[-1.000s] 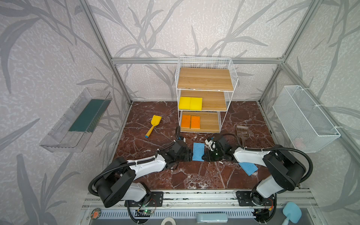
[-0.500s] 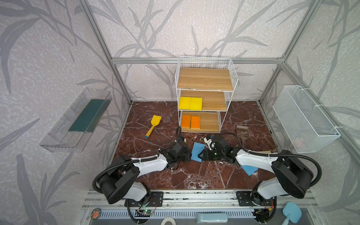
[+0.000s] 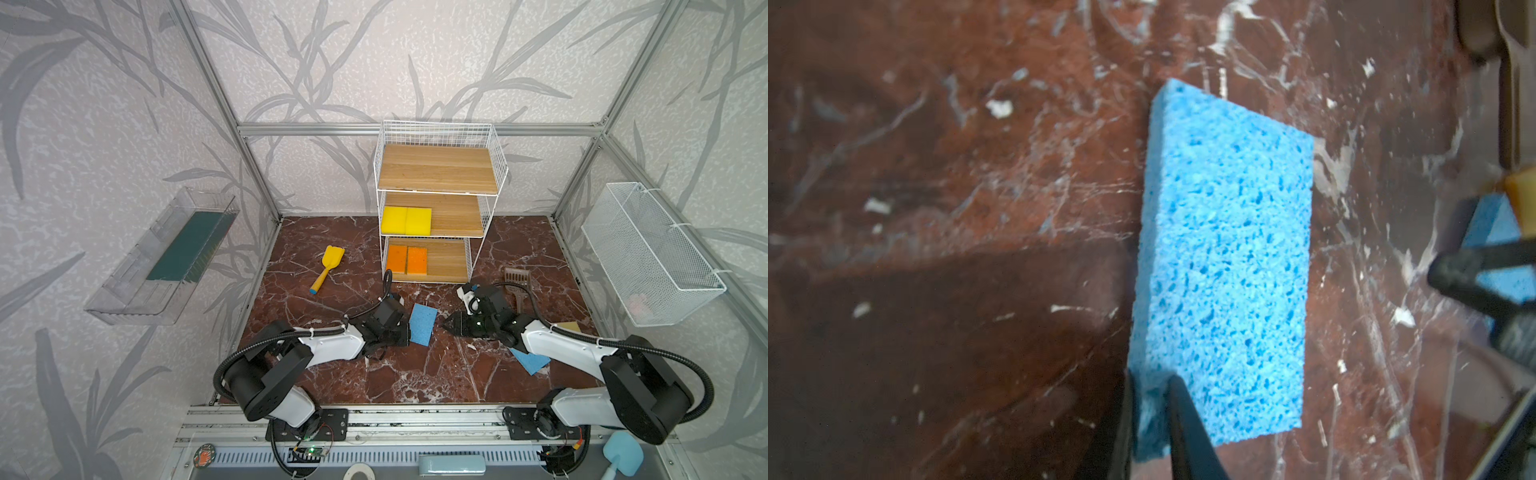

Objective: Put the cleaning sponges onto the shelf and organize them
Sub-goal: 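Grasp the blue sponge with the left gripper beside the right gripper, then lift the blue sponge with the left gripper while the right gripper draws back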

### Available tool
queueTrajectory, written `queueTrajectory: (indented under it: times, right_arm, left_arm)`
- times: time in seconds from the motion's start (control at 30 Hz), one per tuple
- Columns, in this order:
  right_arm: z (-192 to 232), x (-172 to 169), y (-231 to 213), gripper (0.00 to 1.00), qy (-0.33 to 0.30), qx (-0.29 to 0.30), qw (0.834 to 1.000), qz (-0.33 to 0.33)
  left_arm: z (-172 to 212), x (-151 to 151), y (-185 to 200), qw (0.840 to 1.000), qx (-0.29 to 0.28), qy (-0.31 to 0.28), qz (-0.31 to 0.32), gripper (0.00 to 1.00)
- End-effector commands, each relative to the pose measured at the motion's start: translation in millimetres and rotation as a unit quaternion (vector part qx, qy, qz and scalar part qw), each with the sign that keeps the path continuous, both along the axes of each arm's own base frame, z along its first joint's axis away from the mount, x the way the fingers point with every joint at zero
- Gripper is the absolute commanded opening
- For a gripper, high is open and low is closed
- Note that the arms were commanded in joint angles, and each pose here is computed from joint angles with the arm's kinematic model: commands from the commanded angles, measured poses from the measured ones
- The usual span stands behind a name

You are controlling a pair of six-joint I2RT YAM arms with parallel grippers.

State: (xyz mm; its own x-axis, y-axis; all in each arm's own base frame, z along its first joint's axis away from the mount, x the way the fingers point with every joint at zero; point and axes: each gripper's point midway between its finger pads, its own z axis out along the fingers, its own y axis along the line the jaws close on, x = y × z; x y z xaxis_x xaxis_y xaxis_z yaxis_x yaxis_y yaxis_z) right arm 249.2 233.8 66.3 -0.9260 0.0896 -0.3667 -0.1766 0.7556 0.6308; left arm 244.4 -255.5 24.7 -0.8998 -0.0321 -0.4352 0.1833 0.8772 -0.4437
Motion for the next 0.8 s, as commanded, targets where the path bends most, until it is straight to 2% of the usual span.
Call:
queueTrajectory:
  times: [0.0,0.23,0.37,0.53,0.77]
  right_arm:
    - [-4,-5,-7,0.43,0.004,-0.006,1.000,0.004]
    - [-6,-1,-19,0.43,-0.001,-0.008,1.000,-0.004]
    - [-1,3,-29,0.43,-0.006,0.000,1.000,-0.017]
    - [8,8,-44,0.43,-0.017,0.003,0.999,-0.034]
    - [4,7,-46,0.43,-0.014,0.013,0.999,-0.034]
  left_arm:
    - [8,3,-4,1.000,-0.005,-0.007,-0.002,0.00]
    - [38,3,-3,0.999,-0.023,-0.029,-0.002,0.00]
    - [69,6,14,0.997,-0.013,-0.069,0.022,0.00]
    - [139,11,41,0.985,-0.025,-0.163,0.057,0.00]
    - [244,18,50,0.969,-0.028,-0.241,0.042,0.00]
